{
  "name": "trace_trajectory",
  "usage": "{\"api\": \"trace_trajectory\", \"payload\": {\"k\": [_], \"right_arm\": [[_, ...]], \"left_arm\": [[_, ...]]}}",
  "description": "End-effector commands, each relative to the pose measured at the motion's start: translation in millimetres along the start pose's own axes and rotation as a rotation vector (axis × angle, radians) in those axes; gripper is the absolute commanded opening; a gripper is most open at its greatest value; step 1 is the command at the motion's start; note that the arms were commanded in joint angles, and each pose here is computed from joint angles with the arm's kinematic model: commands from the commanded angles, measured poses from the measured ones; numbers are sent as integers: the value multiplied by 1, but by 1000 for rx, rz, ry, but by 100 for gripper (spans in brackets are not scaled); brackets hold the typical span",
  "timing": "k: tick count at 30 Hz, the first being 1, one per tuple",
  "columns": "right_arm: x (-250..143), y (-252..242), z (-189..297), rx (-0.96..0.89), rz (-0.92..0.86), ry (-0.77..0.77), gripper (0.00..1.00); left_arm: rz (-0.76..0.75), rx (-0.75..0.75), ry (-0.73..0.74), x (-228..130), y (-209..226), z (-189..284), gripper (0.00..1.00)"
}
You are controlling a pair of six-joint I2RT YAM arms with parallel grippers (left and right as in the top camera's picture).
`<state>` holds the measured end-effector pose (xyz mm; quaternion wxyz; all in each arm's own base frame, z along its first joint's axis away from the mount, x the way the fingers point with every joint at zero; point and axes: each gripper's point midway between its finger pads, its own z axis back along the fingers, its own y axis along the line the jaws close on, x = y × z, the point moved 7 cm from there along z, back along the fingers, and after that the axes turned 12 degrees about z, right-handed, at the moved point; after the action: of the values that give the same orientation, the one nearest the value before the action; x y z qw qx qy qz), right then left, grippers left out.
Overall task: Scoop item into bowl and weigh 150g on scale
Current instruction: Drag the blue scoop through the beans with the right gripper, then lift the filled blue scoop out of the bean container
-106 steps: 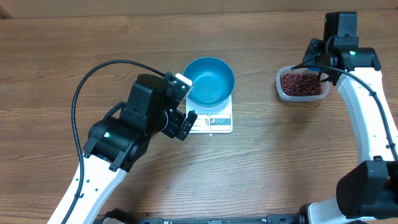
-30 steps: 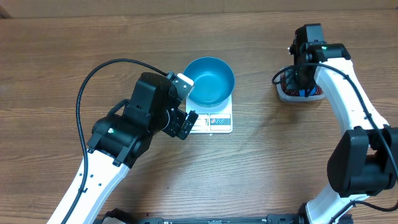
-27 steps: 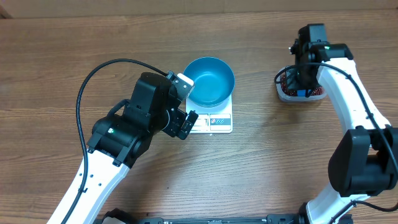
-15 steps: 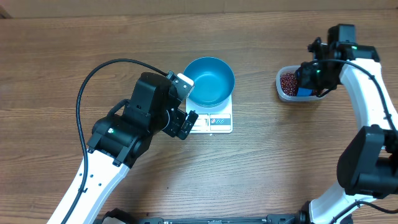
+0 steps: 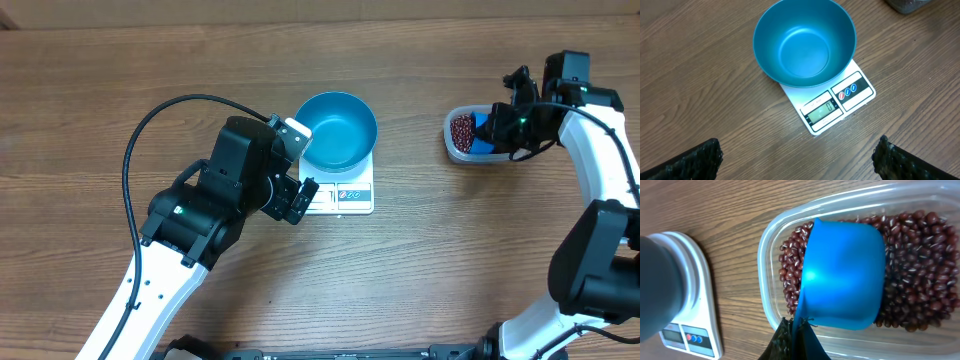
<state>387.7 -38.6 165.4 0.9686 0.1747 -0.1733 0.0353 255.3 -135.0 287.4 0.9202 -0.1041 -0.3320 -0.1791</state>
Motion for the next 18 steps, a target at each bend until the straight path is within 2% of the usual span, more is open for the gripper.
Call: {"api": "trace_trajectory", "payload": {"k": [1, 18], "right_arm": [[-10, 0, -13, 80, -40, 26, 4], [-16, -41, 13, 173, -228, -67, 4]], "left_arm": [[-8, -9, -17, 6, 0, 3, 100], [-8, -9, -17, 6, 0, 3, 99]]}}
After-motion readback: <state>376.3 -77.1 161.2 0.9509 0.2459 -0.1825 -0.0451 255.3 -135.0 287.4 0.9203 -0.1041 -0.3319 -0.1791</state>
